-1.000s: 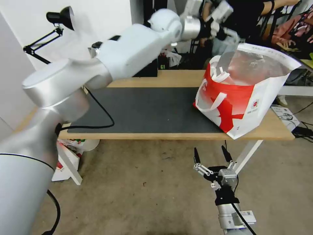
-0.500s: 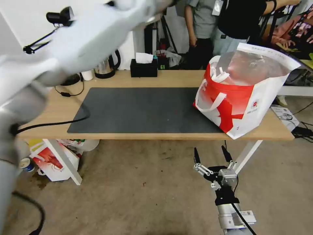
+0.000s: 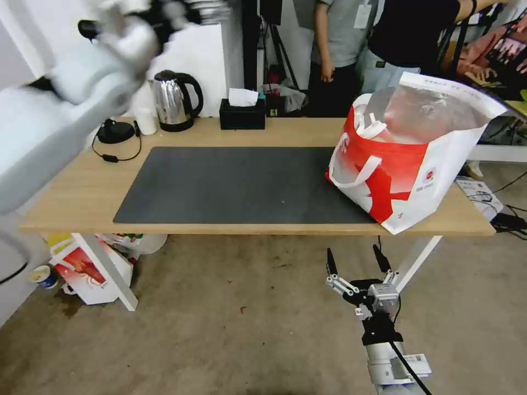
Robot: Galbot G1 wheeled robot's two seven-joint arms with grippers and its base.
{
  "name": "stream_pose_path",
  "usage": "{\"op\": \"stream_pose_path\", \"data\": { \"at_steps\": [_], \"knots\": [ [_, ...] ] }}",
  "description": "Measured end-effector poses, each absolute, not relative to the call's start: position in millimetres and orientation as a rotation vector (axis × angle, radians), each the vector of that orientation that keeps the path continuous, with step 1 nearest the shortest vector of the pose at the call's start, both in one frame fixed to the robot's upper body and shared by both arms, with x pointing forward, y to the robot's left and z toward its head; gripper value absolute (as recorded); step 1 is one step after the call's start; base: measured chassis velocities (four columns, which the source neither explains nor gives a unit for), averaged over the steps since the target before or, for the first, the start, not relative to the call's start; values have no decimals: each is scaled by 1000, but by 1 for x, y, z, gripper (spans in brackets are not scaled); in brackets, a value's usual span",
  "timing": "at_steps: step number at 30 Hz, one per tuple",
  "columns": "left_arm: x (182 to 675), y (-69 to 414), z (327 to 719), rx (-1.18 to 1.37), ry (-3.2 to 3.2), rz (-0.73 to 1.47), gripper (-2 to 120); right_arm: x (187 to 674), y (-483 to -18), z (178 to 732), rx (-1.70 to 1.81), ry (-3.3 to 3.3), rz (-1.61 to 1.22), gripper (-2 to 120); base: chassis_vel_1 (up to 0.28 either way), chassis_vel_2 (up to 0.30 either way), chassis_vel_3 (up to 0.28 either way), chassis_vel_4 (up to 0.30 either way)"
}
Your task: Pick up the trash from the table and place it into the takeout bag.
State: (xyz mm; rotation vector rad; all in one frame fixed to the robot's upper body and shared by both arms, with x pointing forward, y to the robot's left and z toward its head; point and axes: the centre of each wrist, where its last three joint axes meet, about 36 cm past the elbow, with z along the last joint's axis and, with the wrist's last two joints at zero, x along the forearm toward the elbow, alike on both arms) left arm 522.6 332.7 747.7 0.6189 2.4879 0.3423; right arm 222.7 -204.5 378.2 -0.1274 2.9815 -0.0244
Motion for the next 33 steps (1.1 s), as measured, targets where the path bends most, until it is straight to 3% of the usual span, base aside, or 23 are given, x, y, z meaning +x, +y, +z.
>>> {"op": "stream_pose_path", "data": {
  "at_steps": [7, 10, 19, 21, 33],
  "knots": [
    [472, 365, 701, 543, 2482, 374, 100, 223, -205, 378, -128, 2982, -25, 100, 0, 0, 0, 0],
    [469, 342, 640, 594, 2546, 283, 100, 223, -205, 378, -128, 2981, -24, 100, 0, 0, 0, 0],
    [429, 333, 591, 482, 2540, 183, 100, 223, -205, 378, -127, 2981, -25, 100, 0, 0, 0, 0],
    [393, 326, 565, 364, 2526, 124, 100, 223, -205, 378, -128, 2981, -25, 100, 0, 0, 0, 0],
    [317, 329, 547, 90, 2563, 145, 100, 223, -205, 378, -127, 2982, -24, 100, 0, 0, 0, 0]
  ]
}}
